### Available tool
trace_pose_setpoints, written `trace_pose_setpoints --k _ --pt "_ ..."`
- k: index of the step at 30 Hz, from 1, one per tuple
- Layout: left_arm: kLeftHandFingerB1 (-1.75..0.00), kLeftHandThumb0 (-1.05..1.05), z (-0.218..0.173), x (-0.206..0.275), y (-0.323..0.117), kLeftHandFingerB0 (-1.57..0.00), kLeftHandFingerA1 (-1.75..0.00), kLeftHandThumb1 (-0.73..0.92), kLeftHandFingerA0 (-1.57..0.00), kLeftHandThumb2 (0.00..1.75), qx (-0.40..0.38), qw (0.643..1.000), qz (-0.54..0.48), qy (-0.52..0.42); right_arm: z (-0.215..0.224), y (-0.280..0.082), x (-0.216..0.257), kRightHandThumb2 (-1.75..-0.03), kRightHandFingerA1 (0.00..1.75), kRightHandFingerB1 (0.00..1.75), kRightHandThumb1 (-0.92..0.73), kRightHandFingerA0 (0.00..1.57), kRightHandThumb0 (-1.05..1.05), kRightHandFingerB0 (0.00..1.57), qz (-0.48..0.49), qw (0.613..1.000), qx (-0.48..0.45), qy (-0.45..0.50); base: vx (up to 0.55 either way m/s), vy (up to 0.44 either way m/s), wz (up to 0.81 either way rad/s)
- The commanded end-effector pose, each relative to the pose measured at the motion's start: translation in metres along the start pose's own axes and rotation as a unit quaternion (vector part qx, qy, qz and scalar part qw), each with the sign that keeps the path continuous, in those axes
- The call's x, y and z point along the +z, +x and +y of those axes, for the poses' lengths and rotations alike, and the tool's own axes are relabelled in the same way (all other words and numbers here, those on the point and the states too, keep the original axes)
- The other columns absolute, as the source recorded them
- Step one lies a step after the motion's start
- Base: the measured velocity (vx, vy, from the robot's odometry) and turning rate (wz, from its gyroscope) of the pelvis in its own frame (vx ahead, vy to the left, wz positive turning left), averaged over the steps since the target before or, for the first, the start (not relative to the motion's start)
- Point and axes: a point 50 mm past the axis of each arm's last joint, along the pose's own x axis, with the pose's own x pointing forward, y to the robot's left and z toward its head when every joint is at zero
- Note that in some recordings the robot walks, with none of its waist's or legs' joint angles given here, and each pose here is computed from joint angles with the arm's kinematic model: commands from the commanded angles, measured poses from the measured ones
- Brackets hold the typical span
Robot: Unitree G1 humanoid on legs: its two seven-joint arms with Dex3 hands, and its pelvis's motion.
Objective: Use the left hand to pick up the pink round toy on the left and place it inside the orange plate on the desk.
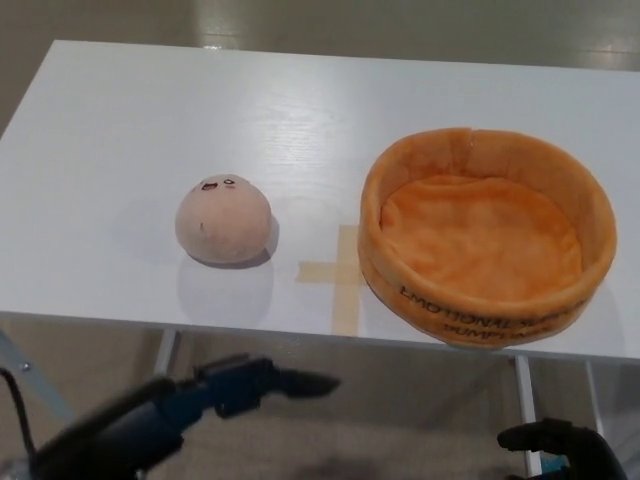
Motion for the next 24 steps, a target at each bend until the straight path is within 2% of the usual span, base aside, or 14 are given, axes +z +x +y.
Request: trace_pose_setpoints --k 1,5,7,12,13,14,15,24 --pt "-0.28 -0.46 0.072 0.040 0.025 -0.15 -0.26 0.48 -0.08 0.57 0.092 0.989 -0.118 -0.002 0.000 0.000 -0.002 -0.56 0.86 0.77 -0.56 0.59 -0.07 0.59 0.008 1.000 0.004 -0.005 0.00 0.000 0.00" --pt "-0.27 -0.42 0.084 0.035 0.032 -0.14 -0.25 0.47 -0.08 0.56 0.101 0.988 -0.114 0.001 0.000 0.000 -0.001 -0.57 0.87 0.78 -0.55 0.61 -0.06 0.60 0.002 1.000 0.003 -0.009 0.00 0.000 0.00" --pt "-0.26 -0.48 0.095 0.030 0.039 -0.12 -0.24 0.47 0.00 0.55 0.111 0.988 -0.099 0.033 -0.001 0.000 -0.001 -0.56 0.85 0.76 -0.56 0.58 -0.08 0.59 0.004 1.000 0.003 -0.009 0.00 0.000 0.00" --pt "-0.25 -0.44 0.113 0.019 0.049 -0.10 -0.21 0.46 0.00 0.54 0.132 0.986 -0.073 0.077 -0.002 0.001 0.000 -0.57 0.86 0.76 -0.55 0.60 -0.08 0.59 0.004 1.000 0.005 -0.009 0.00 0.000 0.00" --pt "-0.26 -0.51 0.121 0.012 0.054 -0.07 -0.13 0.34 0.00 0.70 0.142 0.984 -0.052 0.093 -0.002 0.000 -0.001 -0.57 0.84 0.76 -0.55 0.60 -0.11 0.59 0.004 1.000 0.004 -0.014 0.00 0.000 0.00" --pt "-0.26 -0.51 0.123 0.011 0.055 -0.07 -0.13 0.34 0.00 0.70 0.144 0.984 -0.048 0.097 -0.002 0.000 -0.001 -0.57 0.84 0.76 -0.55 0.60 -0.11 0.59 0.004 1.000 0.003 -0.015 0.00 0.000 0.00" --pt "-0.22 -0.52 0.130 0.008 0.059 -0.07 -0.03 0.33 0.00 0.66 0.150 0.983 -0.038 0.101 -0.002 0.000 -0.001 -0.57 0.86 0.76 -0.55 0.62 -0.10 0.60 0.004 1.000 0.003 -0.014 0.00 0.000 0.00" --pt "-0.23 -0.57 0.156 -0.007 0.080 -0.07 -0.05 0.36 0.00 0.69 0.177 0.976 -0.001 0.123 -0.001 0.001 -0.001 -0.56 0.84 0.76 -0.56 0.58 -0.09 0.59 0.008 1.000 0.008 -0.007 0.00 0.000 0.00"
